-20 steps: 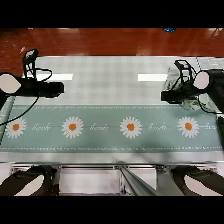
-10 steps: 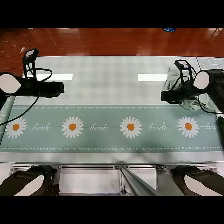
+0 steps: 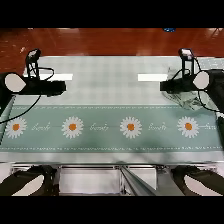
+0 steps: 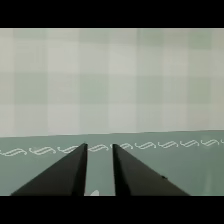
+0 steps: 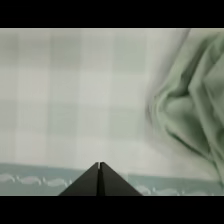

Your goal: Fold the shirts.

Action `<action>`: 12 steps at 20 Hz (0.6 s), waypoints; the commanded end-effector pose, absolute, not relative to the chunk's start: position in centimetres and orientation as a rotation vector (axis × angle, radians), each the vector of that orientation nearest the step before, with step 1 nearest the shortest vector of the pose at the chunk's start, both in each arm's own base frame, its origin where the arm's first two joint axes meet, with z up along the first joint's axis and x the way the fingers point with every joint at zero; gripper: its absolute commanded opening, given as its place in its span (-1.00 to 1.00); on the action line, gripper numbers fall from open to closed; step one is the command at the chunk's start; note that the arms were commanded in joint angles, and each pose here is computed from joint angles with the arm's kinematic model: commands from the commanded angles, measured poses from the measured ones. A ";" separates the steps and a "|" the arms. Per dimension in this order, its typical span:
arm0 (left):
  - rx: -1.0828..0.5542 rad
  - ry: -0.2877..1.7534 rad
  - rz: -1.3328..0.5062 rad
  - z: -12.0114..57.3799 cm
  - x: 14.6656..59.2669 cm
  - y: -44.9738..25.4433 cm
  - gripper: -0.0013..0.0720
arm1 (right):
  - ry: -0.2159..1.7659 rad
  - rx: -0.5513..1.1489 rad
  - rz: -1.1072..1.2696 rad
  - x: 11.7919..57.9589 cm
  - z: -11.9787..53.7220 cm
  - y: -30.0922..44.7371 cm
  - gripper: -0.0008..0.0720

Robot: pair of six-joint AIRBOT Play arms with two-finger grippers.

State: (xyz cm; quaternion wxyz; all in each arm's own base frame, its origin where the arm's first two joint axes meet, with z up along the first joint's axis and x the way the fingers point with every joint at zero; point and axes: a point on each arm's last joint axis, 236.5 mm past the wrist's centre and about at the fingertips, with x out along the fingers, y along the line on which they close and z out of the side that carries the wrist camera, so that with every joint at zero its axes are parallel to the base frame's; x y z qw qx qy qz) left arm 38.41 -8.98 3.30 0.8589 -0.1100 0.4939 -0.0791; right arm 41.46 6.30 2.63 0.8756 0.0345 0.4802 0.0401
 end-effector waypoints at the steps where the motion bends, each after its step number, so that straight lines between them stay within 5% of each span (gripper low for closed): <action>1: -0.235 1.000 -0.159 3.3 39.6 -8.9 0.14 | 0.858 0.073 0.088 44.2 4.7 6.4 0.13; 2: -0.223 0.973 -0.150 3.7 40.1 -8.5 0.41 | 0.817 0.049 0.070 45.0 5.3 5.7 0.18; 7: -0.187 0.846 0.006 7.9 43.2 -1.4 0.41 | 0.719 0.076 -0.214 47.2 9.7 -5.0 0.17; 12: -0.245 0.909 0.053 6.3 42.0 -0.3 0.41 | 1.048 0.186 -0.326 44.6 -1.6 -10.7 0.17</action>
